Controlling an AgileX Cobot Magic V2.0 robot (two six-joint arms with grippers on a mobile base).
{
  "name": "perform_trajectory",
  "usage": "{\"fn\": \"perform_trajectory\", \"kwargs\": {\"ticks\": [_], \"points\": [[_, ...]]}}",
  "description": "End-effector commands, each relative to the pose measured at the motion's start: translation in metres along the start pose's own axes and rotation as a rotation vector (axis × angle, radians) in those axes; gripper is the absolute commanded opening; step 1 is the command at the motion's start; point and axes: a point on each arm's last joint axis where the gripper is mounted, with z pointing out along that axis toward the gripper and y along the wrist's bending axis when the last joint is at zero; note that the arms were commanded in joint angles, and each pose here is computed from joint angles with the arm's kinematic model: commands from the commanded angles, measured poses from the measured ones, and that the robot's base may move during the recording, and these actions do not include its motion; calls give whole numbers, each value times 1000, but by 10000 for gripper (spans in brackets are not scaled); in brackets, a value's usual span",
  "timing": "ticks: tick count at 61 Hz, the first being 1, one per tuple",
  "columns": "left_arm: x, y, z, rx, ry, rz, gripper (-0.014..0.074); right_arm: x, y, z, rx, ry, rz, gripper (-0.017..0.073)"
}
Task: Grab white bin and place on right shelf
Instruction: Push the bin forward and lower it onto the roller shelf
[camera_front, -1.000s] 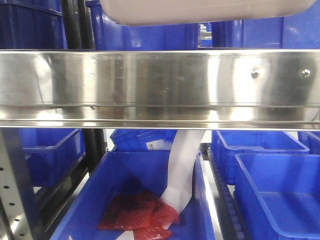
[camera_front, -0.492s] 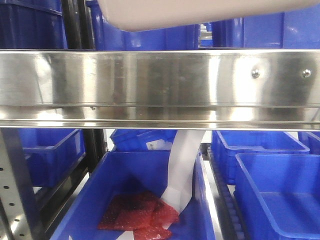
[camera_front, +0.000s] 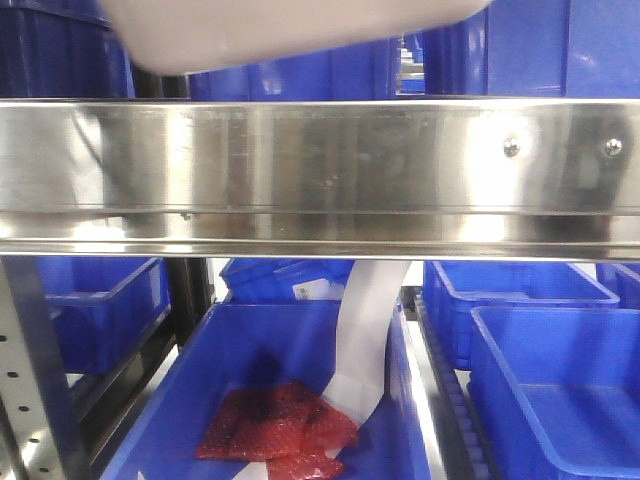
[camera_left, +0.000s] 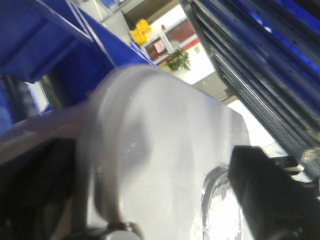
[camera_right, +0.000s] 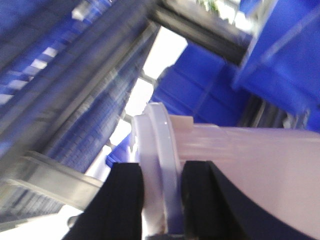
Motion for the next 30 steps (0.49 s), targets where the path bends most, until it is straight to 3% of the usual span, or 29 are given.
{"fn": "perform_trajectory", "kwargs": {"ticks": [1,11,14,18,23,25,30], "points": [[-9,-44,-6,145,-76,27,-126,1,27,9,-170,30,29,59],[-9,-38,-6,81,-80,76,-118,-1,0,28,-159,75,42,99],[-8,-37,-5,64,-68,90,-103,0,-6,32,-164,95,34,160],[-6,-35,-5,46,-46,110,-54,2,-13,36,-171,118,14,305],[-4,-33,-5,25,-19,133,69,2,-18,38,-161,131,-39,566],[-3,-32,-5,15,-8,143,158,2,-20,38,-144,129,-74,648],[-2,-31,-5,2,3,155,353,0,-20,38,-117,128,-166,634]]}}
